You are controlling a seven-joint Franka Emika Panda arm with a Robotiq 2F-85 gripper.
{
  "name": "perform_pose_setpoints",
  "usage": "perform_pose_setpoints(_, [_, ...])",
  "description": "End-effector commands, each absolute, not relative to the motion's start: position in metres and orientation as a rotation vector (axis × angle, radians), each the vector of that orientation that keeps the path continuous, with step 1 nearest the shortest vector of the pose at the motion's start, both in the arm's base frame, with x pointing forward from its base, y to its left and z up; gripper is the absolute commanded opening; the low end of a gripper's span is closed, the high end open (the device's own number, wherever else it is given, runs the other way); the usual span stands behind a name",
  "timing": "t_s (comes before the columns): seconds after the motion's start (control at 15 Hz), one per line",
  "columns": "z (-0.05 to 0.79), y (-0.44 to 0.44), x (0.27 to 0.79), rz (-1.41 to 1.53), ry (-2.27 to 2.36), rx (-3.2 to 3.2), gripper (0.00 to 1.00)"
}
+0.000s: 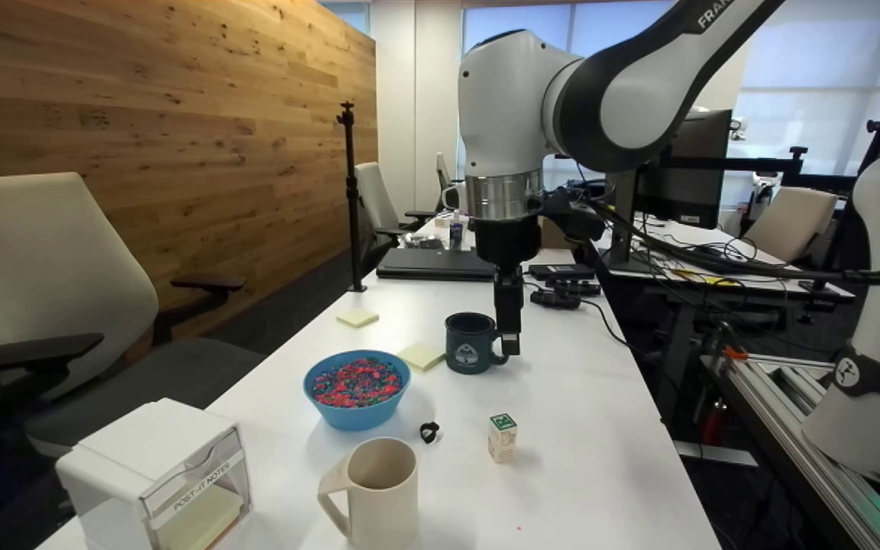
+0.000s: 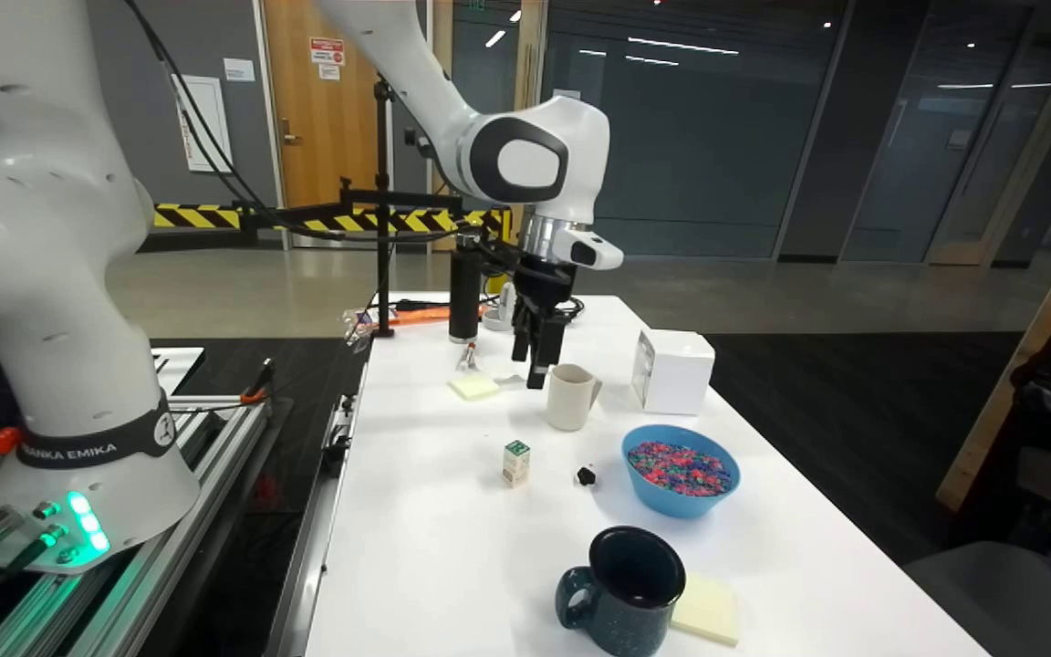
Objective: Put the top cube inside the black cup
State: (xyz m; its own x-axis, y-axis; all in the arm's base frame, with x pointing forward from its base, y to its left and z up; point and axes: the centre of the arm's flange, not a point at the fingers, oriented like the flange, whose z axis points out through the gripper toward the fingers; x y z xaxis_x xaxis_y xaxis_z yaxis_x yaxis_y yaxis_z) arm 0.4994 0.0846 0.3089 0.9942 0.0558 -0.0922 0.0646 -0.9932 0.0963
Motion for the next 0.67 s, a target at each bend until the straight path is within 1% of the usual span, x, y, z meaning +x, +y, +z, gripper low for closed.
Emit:
perform_pose_setpoints(0.0, [0.299,0.085,0.493,-0.067,0.167,3.039,1.0])
perform_pose_setpoints(0.27, [0.28,0.085,0.486,0.009,0.256,3.054,1.0])
perform_pose_setpoints(0.6, [0.257,0.084,0.476,0.017,0.313,3.06,1.0])
